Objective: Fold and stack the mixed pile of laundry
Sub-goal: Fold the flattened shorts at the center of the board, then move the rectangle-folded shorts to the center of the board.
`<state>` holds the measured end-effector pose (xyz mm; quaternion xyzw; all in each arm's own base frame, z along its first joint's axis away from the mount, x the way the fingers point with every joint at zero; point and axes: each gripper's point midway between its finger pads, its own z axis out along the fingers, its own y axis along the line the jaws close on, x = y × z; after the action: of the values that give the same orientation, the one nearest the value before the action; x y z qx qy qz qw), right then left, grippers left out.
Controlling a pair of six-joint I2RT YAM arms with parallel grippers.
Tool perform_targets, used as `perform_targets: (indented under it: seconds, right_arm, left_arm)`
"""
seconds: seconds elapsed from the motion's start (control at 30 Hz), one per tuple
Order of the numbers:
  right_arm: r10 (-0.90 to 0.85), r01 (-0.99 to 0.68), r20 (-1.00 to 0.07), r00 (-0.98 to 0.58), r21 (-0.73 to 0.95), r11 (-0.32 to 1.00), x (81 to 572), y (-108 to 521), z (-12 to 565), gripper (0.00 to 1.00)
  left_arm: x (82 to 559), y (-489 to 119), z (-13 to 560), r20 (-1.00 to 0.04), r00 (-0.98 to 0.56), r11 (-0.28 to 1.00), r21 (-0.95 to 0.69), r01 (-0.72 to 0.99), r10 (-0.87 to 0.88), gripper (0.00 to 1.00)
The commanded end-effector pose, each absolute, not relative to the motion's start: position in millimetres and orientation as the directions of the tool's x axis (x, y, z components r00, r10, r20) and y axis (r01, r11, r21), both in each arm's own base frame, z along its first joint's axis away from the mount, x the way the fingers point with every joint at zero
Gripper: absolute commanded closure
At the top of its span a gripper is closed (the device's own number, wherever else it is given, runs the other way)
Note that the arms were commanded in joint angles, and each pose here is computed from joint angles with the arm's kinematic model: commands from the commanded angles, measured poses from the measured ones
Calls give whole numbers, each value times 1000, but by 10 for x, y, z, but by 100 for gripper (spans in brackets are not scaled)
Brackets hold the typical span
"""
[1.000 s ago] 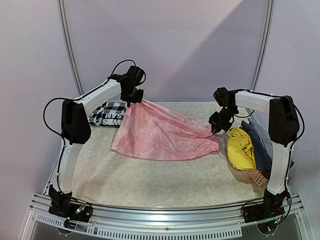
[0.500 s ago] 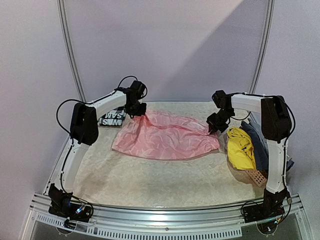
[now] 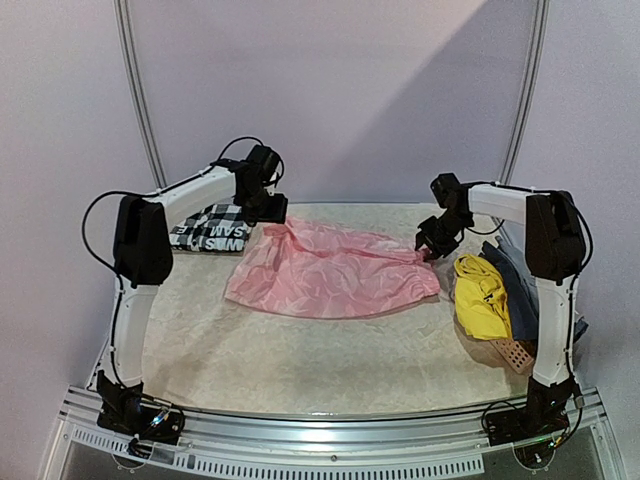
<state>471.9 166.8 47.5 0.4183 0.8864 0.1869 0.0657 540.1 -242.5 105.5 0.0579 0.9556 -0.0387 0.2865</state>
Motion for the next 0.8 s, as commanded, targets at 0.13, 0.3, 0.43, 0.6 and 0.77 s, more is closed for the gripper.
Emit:
perform_targets:
  seconds: [0.13, 0.3, 0.43, 0.6, 0.77]
  right_arm:
    - [717, 555, -151, -680, 533, 639, 5160, 1659, 1342, 52]
    - [607, 437, -268, -748, 490, 754, 4965, 1818, 1624, 49]
    - [522, 360, -280, -805, 469, 806, 4751, 2004, 1527, 49]
    - [405, 254, -252, -879, 470, 845, 4517, 2359, 1335, 58]
    - [325, 233, -178, -929, 403, 885, 4352, 2472, 886, 66]
  left_arm:
    - [4740, -2365, 1302, -498, -856, 976, -75, 205, 142, 40]
    - [4345, -2499, 970, -402, -892, 949, -141, 282, 206, 45]
    - [4221, -2553, 769, -347, -912, 943, -165, 289, 219, 47]
    - [4212, -2575, 593, -313, -921, 942, -165, 293, 231, 48]
    - [4234, -2587, 327, -259, -929, 940, -147, 307, 263, 49]
